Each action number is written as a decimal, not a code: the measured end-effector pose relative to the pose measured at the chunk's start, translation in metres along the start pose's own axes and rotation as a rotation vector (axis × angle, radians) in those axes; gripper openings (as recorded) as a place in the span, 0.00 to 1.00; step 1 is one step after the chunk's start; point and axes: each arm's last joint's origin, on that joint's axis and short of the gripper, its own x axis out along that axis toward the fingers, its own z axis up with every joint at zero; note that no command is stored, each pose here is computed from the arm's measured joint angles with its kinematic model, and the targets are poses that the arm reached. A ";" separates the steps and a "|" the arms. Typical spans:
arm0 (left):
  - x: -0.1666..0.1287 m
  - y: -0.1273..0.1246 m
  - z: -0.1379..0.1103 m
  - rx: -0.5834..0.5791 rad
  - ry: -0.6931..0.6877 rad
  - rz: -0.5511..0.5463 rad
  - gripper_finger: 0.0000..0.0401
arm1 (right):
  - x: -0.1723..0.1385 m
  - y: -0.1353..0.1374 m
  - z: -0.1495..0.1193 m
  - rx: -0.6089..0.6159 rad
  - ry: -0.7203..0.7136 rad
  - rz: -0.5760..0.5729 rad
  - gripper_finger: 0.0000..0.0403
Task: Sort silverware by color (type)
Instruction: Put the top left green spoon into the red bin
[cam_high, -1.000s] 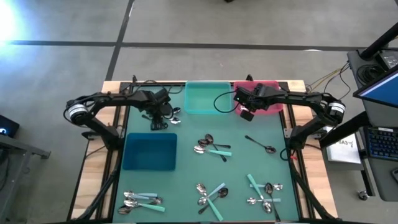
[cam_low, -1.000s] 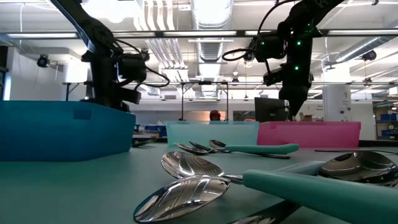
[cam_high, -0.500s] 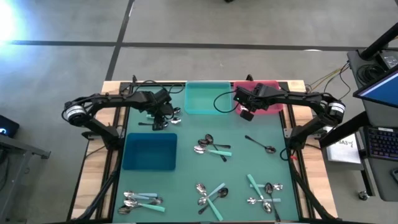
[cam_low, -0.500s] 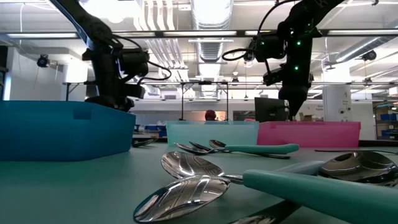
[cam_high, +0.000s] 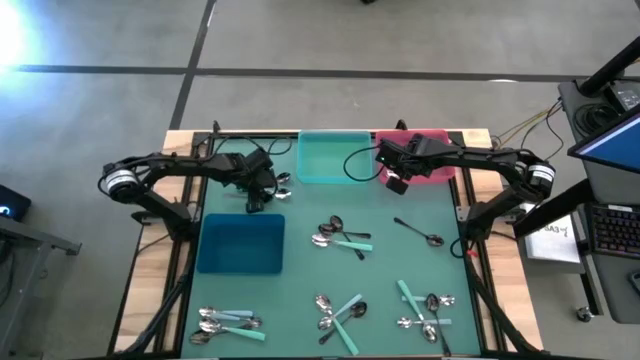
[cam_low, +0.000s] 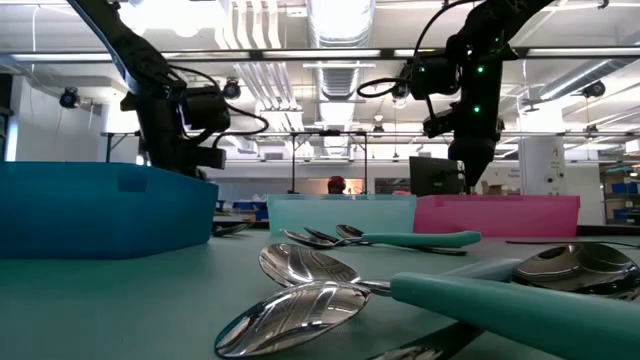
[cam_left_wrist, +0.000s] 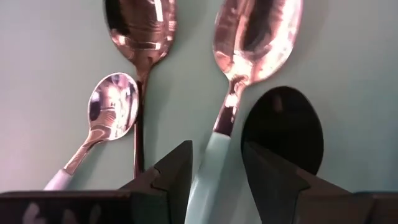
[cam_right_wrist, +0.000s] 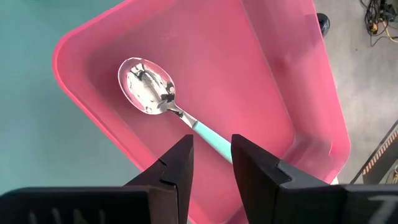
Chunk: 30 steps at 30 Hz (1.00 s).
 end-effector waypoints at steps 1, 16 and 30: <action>0.001 0.000 -0.001 -0.032 -0.006 0.004 0.33 | 0.000 0.000 0.000 0.000 0.000 0.000 0.25; 0.002 -0.001 0.001 -0.195 -0.018 0.004 0.06 | 0.000 0.000 0.000 0.002 0.000 0.000 0.25; -0.034 0.021 0.053 -0.237 -0.240 0.004 0.06 | 0.000 0.000 0.011 0.066 -0.105 0.005 0.25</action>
